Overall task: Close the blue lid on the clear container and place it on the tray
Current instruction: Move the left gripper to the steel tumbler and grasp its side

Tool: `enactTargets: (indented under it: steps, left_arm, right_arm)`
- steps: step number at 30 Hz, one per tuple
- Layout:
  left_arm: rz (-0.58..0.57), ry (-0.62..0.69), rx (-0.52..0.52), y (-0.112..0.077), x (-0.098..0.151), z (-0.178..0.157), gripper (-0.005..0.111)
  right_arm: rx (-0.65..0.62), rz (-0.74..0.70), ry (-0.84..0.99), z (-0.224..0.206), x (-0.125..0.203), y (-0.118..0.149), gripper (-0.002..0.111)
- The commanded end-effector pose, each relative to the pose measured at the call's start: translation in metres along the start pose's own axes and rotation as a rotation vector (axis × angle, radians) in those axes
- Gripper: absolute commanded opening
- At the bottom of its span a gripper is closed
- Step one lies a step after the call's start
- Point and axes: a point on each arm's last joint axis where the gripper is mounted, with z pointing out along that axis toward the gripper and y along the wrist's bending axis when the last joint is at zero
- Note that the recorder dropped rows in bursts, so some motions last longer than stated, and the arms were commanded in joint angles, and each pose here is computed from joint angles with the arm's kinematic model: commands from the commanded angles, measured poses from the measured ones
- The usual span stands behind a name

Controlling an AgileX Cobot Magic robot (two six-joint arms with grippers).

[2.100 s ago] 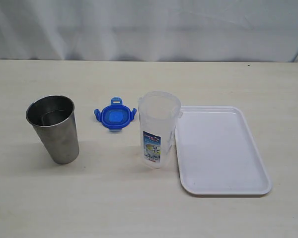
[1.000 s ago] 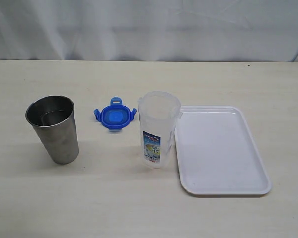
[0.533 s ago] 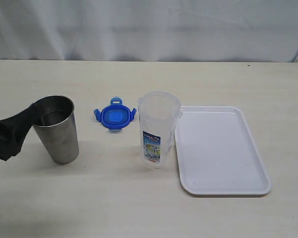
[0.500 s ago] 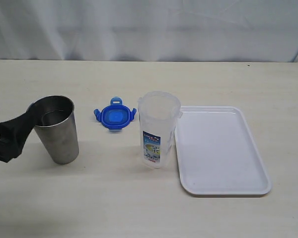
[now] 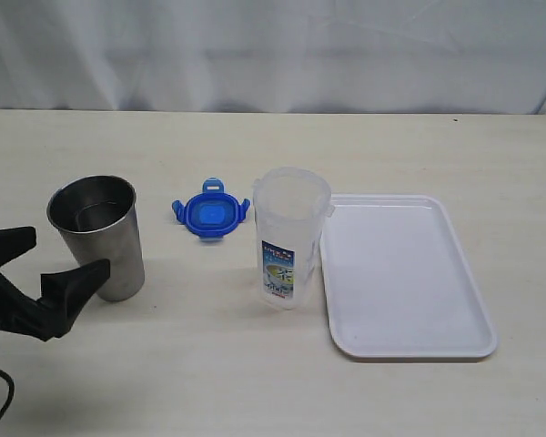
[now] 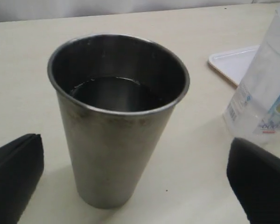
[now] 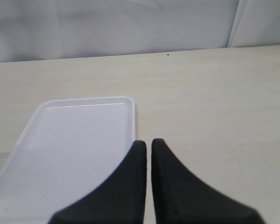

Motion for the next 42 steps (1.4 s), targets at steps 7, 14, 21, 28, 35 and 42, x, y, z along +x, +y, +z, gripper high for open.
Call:
enactTargets:
  steps: [7,14,21,28,35,42]
  left_arm:
    - [0.010,-0.007,0.070,0.002,0.016,0.017,0.102]
    - [0.015,-0.025,0.073,0.008,0.026,0.031,0.102]
    - [0.015,-0.003,0.073,0.018,0.032,0.048,0.102]
    - [0.068,-0.028,0.150,0.019,0.026,0.061,0.102]
    - [0.063,-0.058,0.104,0.029,0.020,0.071,0.102]
    - [0.089,-0.096,0.098,0.034,0.011,0.079,0.102]
  right_arm:
    - [-0.001,-0.002,-0.006,0.000,0.000,0.000,0.004]
    - [-0.001,-0.002,-0.006,0.000,0.000,0.000,0.004]
    - [-0.001,-0.002,-0.006,0.000,0.000,0.000,0.004]
    - [-0.001,-0.002,-0.006,0.000,0.000,0.000,0.004]
    - [-0.001,-0.002,-0.006,0.000,0.000,0.000,0.004]
    - [-0.001,-0.002,-0.006,0.000,0.000,0.000,0.004]
